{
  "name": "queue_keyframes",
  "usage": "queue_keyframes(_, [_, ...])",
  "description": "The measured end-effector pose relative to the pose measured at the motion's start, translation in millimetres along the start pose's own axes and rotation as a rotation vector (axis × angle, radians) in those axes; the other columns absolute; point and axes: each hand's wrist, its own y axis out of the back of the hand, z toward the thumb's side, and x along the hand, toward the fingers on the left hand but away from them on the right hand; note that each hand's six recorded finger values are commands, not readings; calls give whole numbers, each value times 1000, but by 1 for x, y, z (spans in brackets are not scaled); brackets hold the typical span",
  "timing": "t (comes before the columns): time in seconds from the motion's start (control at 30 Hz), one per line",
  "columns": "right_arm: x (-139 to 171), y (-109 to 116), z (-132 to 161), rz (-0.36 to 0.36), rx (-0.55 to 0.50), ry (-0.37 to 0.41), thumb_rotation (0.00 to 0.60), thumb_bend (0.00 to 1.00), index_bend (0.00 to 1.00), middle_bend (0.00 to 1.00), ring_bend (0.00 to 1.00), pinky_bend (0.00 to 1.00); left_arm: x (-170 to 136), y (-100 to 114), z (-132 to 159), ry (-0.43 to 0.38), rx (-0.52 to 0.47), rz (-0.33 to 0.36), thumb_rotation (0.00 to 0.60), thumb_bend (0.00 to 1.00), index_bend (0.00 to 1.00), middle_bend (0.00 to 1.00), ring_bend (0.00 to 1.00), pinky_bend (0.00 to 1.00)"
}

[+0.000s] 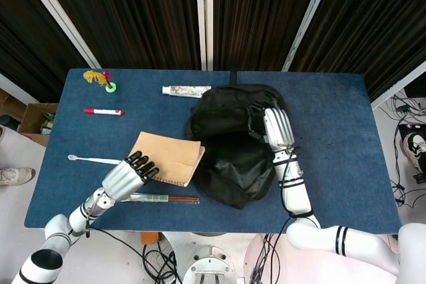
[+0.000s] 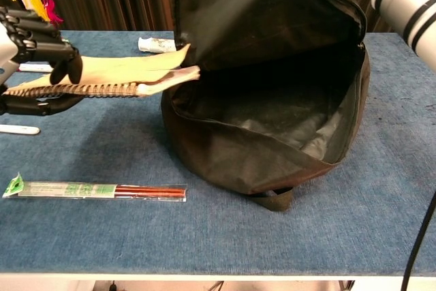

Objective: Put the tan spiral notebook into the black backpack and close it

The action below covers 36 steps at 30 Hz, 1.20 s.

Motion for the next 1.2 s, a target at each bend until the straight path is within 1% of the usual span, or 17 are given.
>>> queue_keyframes(0.23, [-6,-6,14,-9,-43,16,600,628,644,517,433,132,26,-3,16,-82,-21,47,600,390,760,721,637,611])
queue_keyframes(0.37, [-10,-9,23,-14,-69,26,600,628,643,516,434,132,46,-10,28,-123,-41,65,600,388,760,721,636,611])
queue_keyframes(0.57, [-12,-10,28,-17,-73,36,600,628,642,515,434,125,75,-22,48,-179,-67,70,600,386,759,719,636,612])
queue_keyframes(0.63, [-12,-9,28,-16,-80,35,600,628,642,515,434,125,81,-26,53,-194,-69,64,600,385,759,719,636,613])
queue_keyframes(0.77, [-10,-6,26,-14,-81,30,600,628,641,514,434,122,94,-34,61,-249,-65,38,600,385,756,716,633,615])
queue_keyframes(0.93, [-10,0,26,-25,-85,32,600,628,638,512,433,117,103,-35,67,-302,-77,39,600,385,749,709,631,617])
queue_keyframes(1.2, [-11,-1,26,-22,-86,31,600,628,635,508,433,108,121,-33,80,-361,-88,69,600,384,748,709,630,619])
